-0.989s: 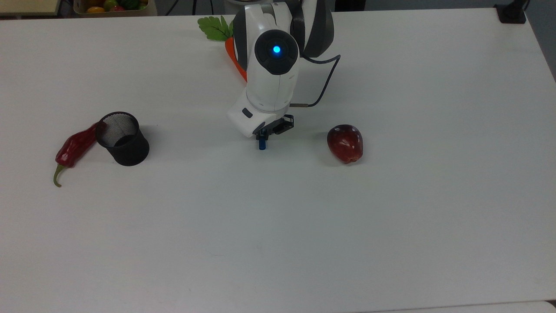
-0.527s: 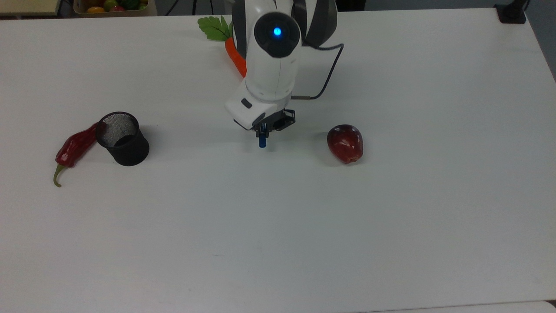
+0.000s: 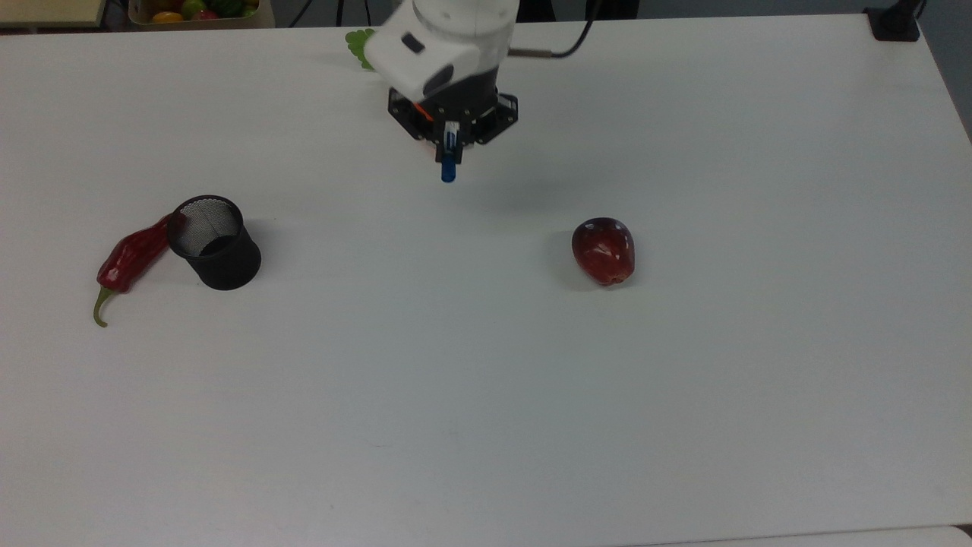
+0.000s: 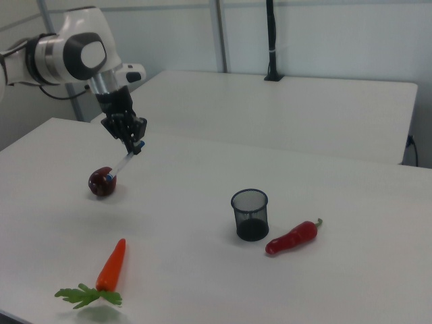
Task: Place marker
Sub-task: 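Lift the marker and carry it toward the black mesh pen cup, then lower the marker tip-first into the pen cup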
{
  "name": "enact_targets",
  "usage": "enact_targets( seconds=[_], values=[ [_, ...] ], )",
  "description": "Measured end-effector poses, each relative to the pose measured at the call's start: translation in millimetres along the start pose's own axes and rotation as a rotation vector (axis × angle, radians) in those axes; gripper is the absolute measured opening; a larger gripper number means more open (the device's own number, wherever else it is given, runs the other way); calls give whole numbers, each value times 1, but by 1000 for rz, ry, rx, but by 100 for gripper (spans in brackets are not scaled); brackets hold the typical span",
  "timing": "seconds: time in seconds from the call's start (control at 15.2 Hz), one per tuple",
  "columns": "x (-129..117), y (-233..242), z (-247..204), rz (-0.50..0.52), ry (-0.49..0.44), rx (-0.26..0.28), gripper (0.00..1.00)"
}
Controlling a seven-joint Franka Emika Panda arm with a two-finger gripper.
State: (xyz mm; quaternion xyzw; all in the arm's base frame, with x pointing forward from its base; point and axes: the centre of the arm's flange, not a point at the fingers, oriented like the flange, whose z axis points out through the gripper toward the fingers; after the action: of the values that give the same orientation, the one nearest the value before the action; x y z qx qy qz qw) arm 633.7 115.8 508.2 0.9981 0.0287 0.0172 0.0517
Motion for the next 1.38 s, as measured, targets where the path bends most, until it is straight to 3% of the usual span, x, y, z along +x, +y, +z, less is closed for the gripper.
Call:
enact_targets(
  seconds=[0.33, 0.86, 1.38],
  values=[
    [3, 68, -6, 107, 29, -3, 17],
    [26, 184, -3, 279, 289, -5, 17],
    [31, 258, 36, 372, 416, -79, 17]
  ],
)
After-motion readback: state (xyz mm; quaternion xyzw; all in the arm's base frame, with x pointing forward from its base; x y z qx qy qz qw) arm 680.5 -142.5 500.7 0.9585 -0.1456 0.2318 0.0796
